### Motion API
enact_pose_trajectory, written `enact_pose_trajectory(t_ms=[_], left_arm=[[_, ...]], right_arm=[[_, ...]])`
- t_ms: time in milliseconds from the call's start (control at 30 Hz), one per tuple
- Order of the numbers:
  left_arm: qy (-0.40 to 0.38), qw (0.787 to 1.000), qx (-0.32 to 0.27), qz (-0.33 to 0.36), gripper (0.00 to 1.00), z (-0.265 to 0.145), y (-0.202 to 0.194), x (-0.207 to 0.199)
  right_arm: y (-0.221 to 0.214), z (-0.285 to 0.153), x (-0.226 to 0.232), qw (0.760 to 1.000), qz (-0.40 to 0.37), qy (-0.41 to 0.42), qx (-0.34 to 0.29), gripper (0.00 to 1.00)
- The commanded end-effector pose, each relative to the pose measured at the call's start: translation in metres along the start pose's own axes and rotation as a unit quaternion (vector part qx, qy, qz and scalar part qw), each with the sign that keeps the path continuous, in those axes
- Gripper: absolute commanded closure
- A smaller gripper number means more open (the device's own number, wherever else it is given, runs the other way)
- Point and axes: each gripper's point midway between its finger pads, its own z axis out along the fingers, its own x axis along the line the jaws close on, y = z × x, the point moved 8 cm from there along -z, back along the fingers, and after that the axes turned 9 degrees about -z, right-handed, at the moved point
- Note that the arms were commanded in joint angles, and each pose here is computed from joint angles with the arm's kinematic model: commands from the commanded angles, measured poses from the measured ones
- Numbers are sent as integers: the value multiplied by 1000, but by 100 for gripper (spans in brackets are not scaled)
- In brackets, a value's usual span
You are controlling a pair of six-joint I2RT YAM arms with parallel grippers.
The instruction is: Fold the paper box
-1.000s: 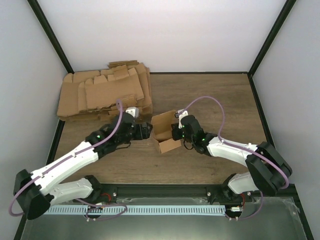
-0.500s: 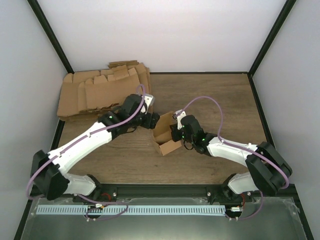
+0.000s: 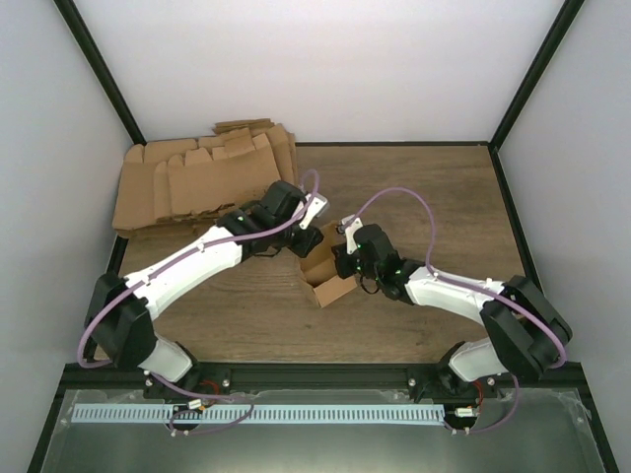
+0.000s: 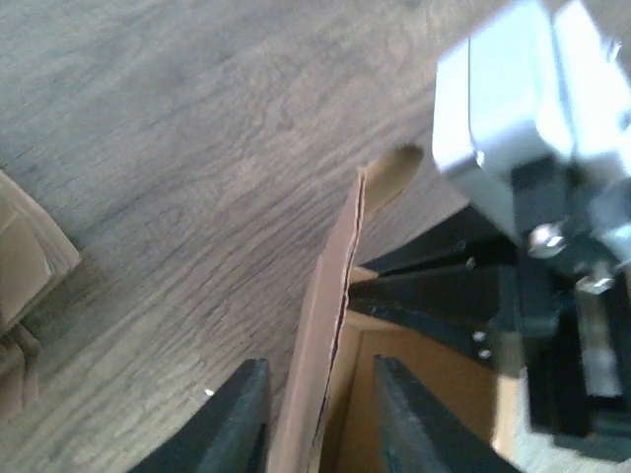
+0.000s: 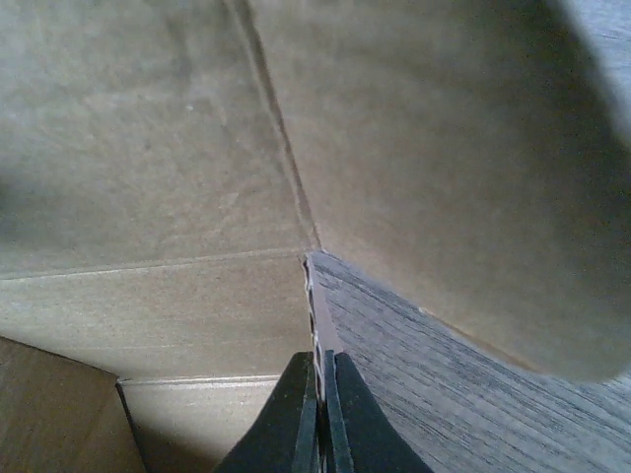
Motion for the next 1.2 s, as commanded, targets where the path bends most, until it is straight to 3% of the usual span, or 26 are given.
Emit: enact_pose_trajectory(t_ms=[0, 67, 133, 367, 700, 833, 967, 1167], left_arm=[[4, 999, 37, 17, 78, 15, -6, 4], [11, 999, 43, 18, 91, 18, -8, 5], [18, 999, 46, 18, 96, 19, -10, 7], [35, 998, 56, 25, 96, 25, -15, 11], [36, 997, 58, 23, 96, 29, -19, 12], [37, 997, 58, 22, 96, 29, -20, 12], [39, 997, 57, 22, 96, 28, -21, 13], [35, 998, 54, 19, 96, 28, -20, 12]], right_arm=[[4, 3, 5, 1000, -11, 9, 13, 99], [4, 4, 5, 1000, -12, 8, 15, 99], [5, 4, 5, 1000, -14, 8, 17, 95], [20, 0, 6, 1000, -6, 3, 23, 81], [48, -21, 6, 999, 10, -11, 37, 48], [59, -49, 7, 998, 44, -12, 53, 37], [52, -82, 8, 994, 83, -7, 73, 35], [5, -103, 15, 973, 174, 33, 146, 35]])
